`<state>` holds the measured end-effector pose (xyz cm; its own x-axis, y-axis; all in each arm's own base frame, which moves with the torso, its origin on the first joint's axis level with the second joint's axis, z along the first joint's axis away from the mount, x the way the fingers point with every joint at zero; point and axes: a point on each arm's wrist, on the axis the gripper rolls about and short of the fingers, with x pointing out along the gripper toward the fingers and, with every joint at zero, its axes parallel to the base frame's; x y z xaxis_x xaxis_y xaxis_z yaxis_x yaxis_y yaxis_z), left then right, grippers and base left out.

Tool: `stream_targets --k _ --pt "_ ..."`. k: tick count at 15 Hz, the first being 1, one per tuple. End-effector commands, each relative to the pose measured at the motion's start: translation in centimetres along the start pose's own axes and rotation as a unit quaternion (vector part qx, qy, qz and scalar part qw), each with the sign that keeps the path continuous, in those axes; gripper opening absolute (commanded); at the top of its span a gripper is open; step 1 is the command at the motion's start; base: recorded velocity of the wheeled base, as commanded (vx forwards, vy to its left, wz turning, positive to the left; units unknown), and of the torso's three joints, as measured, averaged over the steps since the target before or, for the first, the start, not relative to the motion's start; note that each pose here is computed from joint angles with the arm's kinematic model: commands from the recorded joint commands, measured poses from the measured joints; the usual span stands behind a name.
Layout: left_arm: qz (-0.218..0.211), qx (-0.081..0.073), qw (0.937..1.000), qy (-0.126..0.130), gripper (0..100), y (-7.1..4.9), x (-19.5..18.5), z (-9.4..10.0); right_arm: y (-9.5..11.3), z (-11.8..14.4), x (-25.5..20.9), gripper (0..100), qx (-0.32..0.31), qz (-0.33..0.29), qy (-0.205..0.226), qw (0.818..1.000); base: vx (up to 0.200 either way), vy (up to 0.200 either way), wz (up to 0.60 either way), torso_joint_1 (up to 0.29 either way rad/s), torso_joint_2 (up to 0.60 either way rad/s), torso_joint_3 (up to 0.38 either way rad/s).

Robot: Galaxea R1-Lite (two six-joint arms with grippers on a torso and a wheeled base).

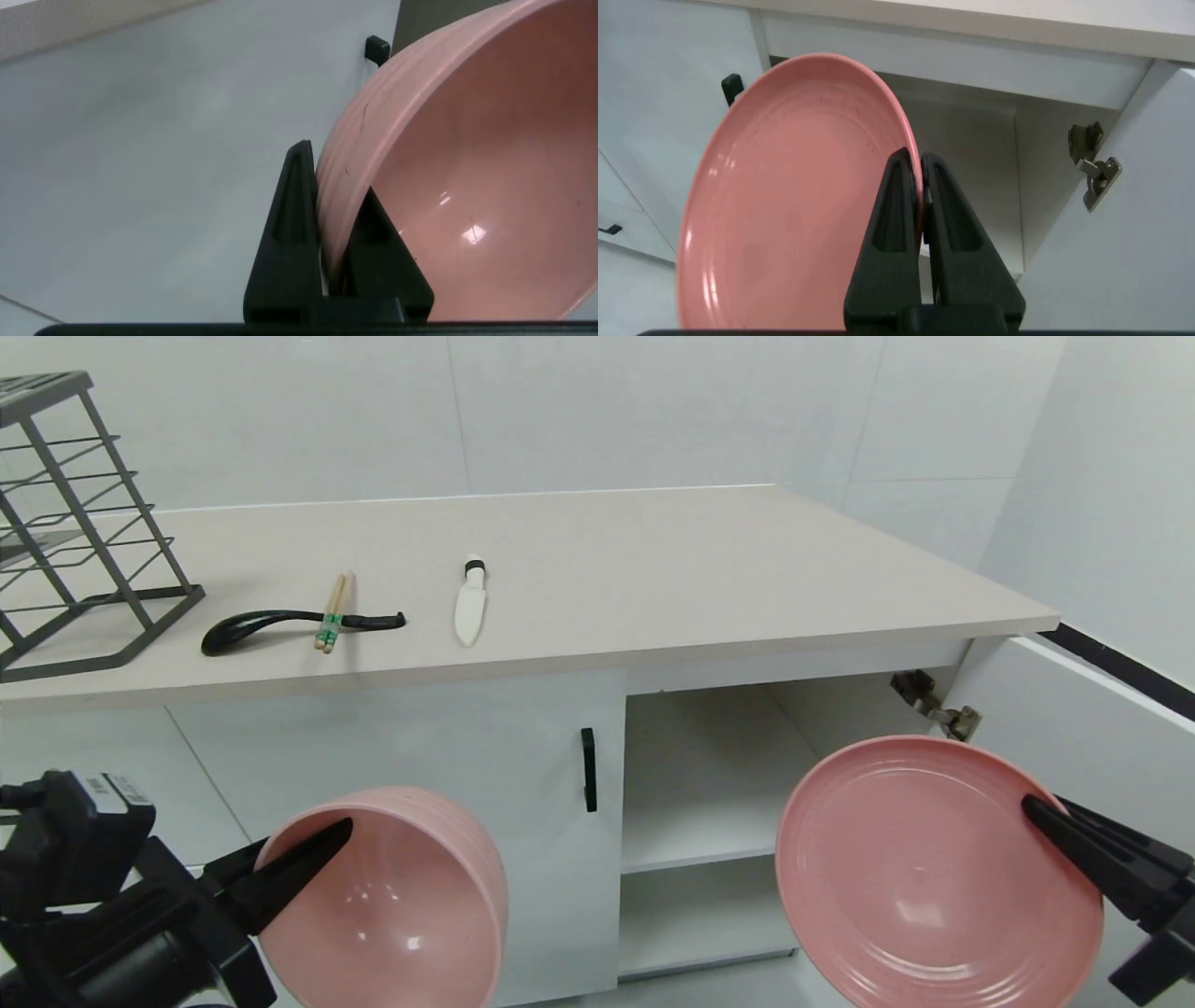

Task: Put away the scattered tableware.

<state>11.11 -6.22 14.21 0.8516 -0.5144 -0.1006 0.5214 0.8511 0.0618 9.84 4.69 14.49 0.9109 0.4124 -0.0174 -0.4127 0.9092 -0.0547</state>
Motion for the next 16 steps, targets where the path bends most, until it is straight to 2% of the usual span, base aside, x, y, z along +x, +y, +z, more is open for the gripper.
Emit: stream_targets --k 1,3,5,7,8,16 --pt "0.000 0.000 1.0000 0.000 0 0.00 0.01 0.00 -0.03 -0.07 0.02 0 -0.004 -0.001 0.003 1.000 0.000 0.000 0.00 0.000 0.00 0.000" --pt "0.000 -0.001 1.0000 0.000 0 0.00 0.01 0.00 -0.11 -0.12 0.02 0 -0.004 -0.005 0.005 1.000 0.000 0.000 0.00 -0.114 0.13 0.052" --pt "0.000 0.000 1.0000 0.000 0 0.00 0.01 0.00 -0.11 -0.12 0.02 0 -0.004 -0.005 0.005 1.000 0.000 0.000 0.00 -0.605 0.55 -0.046" --pt "0.000 -0.001 1.0000 0.002 0 0.00 0.03 -0.03 -0.10 -0.10 0.02 0 -0.003 -0.004 0.005 1.000 0.000 0.000 0.00 -0.686 0.30 -0.354" --pt "0.000 0.000 1.0000 0.002 0 0.00 0.03 -0.05 -0.06 -0.12 0.02 0 -0.003 -0.003 0.005 1.000 0.000 0.000 0.00 -0.339 0.11 -0.207" --pt "0.000 -0.001 1.0000 0.006 0 0.00 0.10 -0.13 -0.05 -0.12 0.02 0 -0.003 -0.002 0.005 1.000 0.000 0.000 0.00 -0.026 0.01 -0.024"
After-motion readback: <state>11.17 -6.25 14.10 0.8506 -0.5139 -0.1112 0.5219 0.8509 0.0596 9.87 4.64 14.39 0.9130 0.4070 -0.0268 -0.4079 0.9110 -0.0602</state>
